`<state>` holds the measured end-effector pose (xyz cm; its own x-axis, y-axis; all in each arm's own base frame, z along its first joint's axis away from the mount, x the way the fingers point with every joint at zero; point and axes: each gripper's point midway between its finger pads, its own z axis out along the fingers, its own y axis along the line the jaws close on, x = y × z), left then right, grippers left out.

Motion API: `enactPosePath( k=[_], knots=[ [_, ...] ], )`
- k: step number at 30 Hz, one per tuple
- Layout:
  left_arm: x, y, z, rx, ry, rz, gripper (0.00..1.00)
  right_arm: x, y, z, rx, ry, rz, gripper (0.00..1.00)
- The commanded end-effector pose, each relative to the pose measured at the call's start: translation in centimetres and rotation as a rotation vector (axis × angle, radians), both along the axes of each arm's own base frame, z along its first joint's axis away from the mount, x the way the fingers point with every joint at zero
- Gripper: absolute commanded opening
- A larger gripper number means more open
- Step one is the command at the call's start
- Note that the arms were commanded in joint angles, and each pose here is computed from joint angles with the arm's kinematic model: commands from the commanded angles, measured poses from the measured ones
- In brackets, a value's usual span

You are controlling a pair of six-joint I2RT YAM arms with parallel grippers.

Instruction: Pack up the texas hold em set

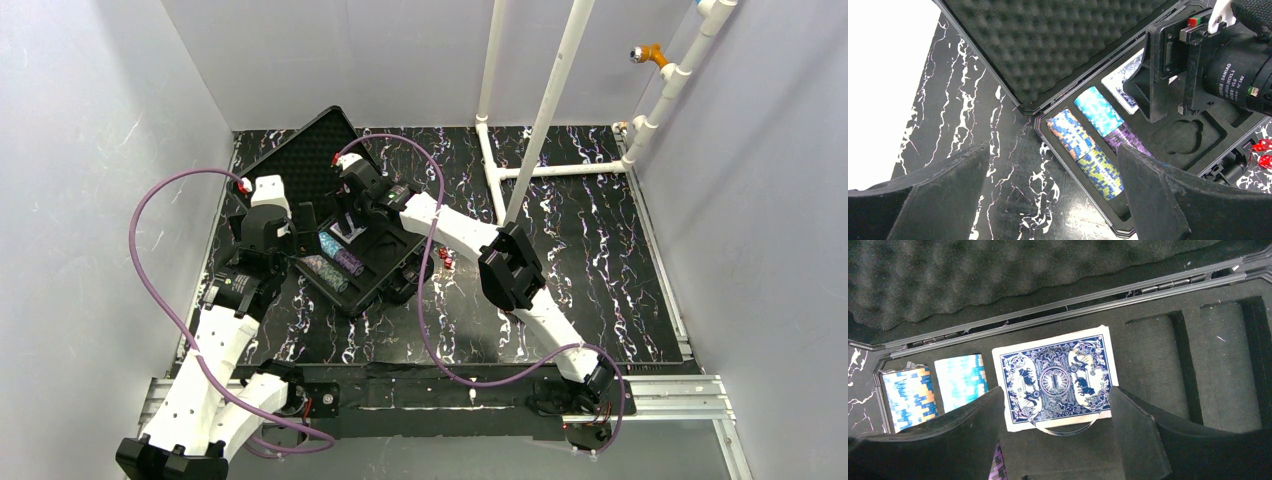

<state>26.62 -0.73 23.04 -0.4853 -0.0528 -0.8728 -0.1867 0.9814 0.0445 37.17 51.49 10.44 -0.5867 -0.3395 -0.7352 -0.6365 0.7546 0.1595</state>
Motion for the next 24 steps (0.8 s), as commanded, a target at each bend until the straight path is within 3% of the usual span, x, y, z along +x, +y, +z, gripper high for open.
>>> enactPosePath(
  k=[1,11,24],
  knots=[
    [0.0,0.0,0.0,0.006,-0.005,-0.005,0.98,0.6,1.3,5.2,0.110,-0.075,0.020,0.90],
    [0.0,0.0,-0.1,0.011,-0.002,-0.013,0.98,-0.3,-0.8,12.7,0.180,-0.162,0.017,0.98],
    [0.6,0.0,0.3,0.027,-0.029,-0.023,0.98,-4.9,-9.9,14.9,0.189,-0.231,-0.062,0.99]
  ],
)
